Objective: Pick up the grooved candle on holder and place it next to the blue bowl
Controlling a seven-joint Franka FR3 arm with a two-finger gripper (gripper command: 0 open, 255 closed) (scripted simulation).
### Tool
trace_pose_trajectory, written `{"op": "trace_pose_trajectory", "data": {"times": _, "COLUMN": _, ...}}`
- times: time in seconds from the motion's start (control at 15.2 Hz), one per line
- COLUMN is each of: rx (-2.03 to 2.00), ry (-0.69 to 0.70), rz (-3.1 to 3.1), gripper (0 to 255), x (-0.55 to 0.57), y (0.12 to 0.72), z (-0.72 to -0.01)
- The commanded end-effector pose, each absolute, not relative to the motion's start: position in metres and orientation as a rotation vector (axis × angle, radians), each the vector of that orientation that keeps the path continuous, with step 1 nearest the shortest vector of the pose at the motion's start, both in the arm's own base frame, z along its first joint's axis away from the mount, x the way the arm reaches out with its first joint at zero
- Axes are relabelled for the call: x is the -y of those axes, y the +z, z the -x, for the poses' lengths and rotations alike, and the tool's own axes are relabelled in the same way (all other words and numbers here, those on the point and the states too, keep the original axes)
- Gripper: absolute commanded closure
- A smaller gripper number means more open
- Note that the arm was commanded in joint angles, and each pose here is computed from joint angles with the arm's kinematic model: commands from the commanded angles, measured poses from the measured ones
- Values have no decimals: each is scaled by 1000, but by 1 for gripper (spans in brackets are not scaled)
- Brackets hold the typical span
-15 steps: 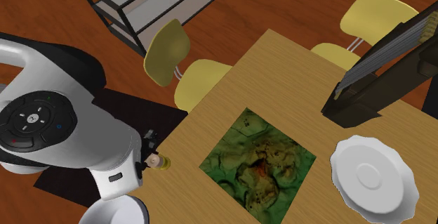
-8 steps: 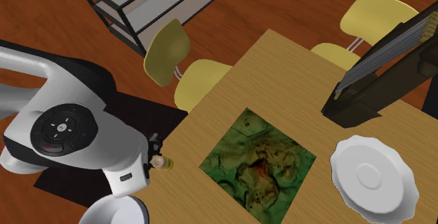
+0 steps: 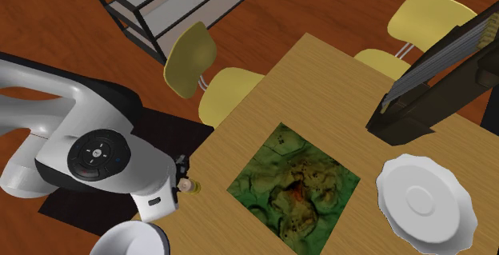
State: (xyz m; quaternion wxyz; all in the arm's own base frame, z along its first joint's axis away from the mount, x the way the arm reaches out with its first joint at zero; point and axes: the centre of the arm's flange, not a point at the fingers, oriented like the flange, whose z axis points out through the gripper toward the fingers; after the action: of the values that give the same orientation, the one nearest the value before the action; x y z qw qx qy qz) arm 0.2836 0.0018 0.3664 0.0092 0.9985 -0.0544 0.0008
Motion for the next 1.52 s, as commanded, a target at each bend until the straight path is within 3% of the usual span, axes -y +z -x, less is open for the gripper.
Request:
{"op": "trace_pose_trajectory", "data": {"times": 0.0, "rx": 170, "ry": 4, "rz": -3119, "gripper": 255, "x": -1, "y": 364, "z": -284}}
{"op": "trace_pose_trajectory", "data": {"times": 0.4, "rx": 170, "ry": 4, "rz": -3119, "gripper": 255, "x": -1, "y": 364, "z": -284}}
{"op": "trace_pose_trajectory", "data": {"times": 0.46, "rx": 170, "ry": 4, "rz": -3119, "gripper": 0, "x": -1, "y": 364, "z": -284}}
{"op": "trace_pose_trajectory", "data": {"times": 0.79, "rx": 170, "ry": 4, "rz": -3119, "gripper": 0, "x": -1, "y": 364, "z": -284}}
{"op": "trace_pose_trajectory", "data": {"times": 1.06, "rx": 170, "ry": 4, "rz": -3119, "gripper": 0, "x": -2, "y": 414, "z": -284}}
{"op": "trace_pose_trajectory", "data": {"times": 1.45, "rx": 170, "ry": 4, "rz": -3119, "gripper": 0, "x": -2, "y": 414, "z": -284}}
